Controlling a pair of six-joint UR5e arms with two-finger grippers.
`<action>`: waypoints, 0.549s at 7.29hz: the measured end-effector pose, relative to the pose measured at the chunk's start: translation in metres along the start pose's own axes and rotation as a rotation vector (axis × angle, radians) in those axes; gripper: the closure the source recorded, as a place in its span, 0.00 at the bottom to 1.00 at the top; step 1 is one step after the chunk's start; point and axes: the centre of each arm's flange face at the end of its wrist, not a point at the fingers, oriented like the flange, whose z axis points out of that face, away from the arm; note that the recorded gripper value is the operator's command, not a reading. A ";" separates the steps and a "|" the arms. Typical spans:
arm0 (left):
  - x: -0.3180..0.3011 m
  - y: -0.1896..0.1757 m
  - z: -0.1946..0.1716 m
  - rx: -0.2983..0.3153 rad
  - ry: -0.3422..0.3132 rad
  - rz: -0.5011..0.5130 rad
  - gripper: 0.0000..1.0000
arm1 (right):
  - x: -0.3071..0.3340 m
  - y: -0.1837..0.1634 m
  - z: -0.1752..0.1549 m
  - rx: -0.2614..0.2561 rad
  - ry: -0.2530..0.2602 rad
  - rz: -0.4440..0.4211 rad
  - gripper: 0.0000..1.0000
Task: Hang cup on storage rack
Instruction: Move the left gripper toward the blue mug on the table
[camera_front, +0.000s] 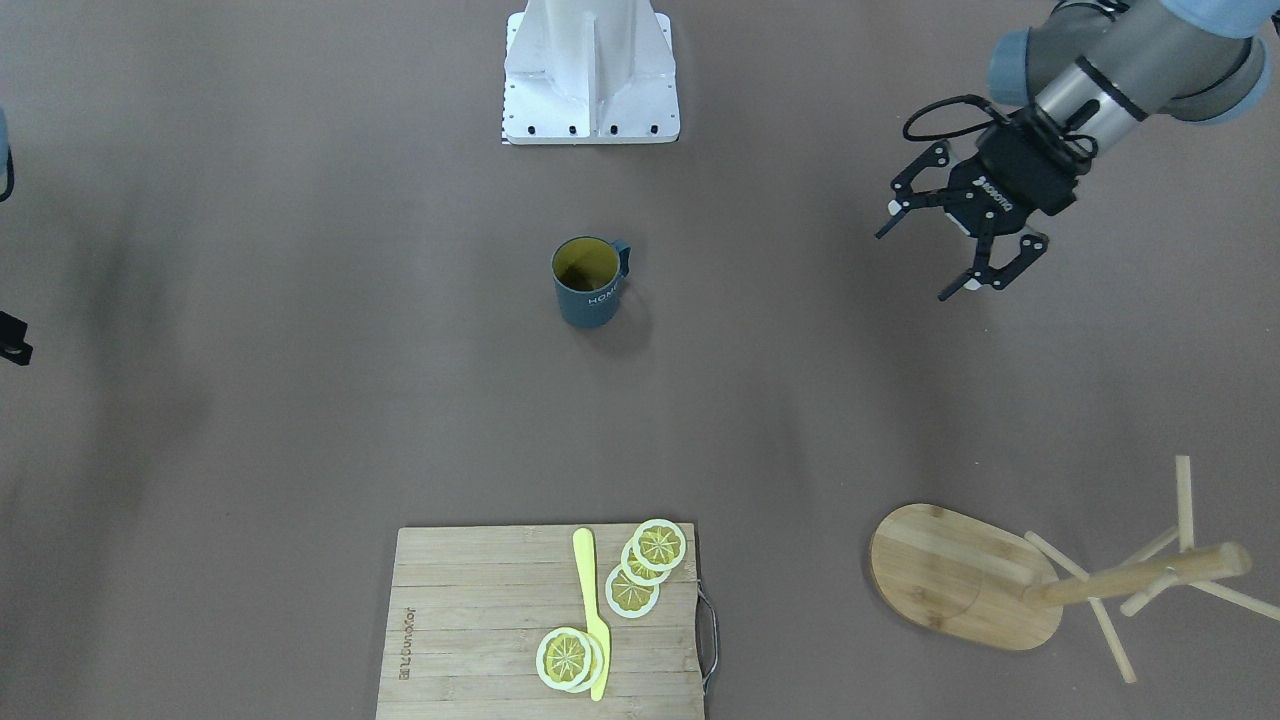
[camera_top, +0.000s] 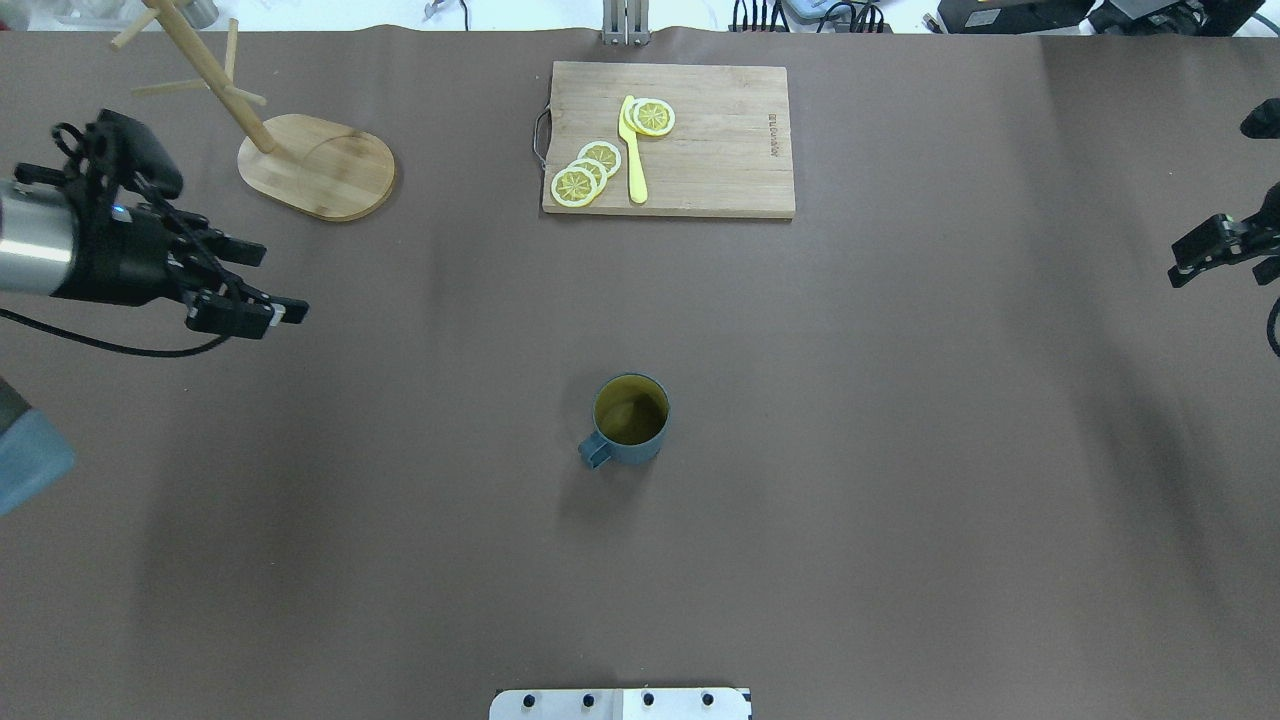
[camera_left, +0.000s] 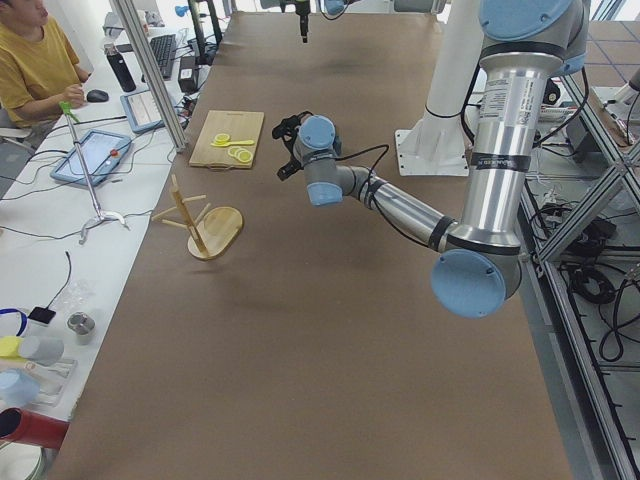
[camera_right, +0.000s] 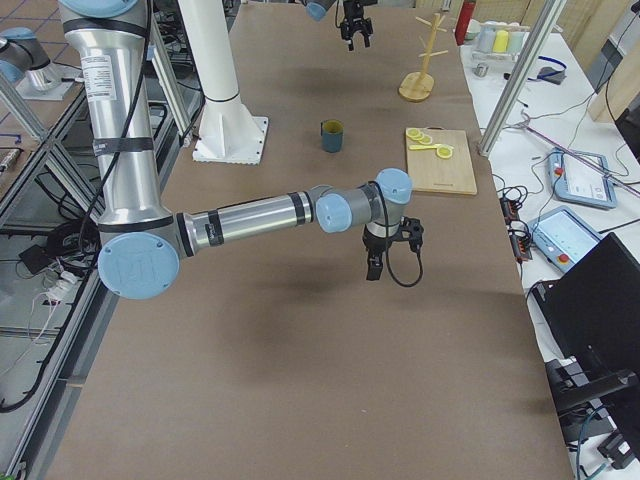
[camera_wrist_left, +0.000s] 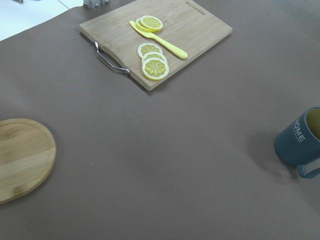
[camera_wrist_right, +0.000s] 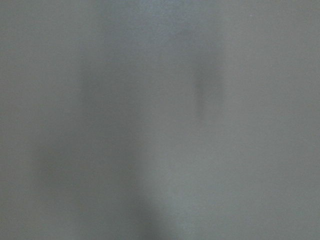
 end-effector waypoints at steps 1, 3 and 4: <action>0.031 -0.001 0.031 0.002 0.013 0.016 0.10 | 0.024 -0.003 -0.002 -0.002 -0.005 -0.015 0.00; 0.091 0.001 0.077 0.012 0.040 0.012 0.11 | 0.054 -0.004 -0.002 -0.005 -0.004 -0.037 0.00; 0.110 0.003 0.089 0.008 0.054 0.006 0.13 | 0.062 -0.005 0.000 -0.008 -0.002 -0.040 0.00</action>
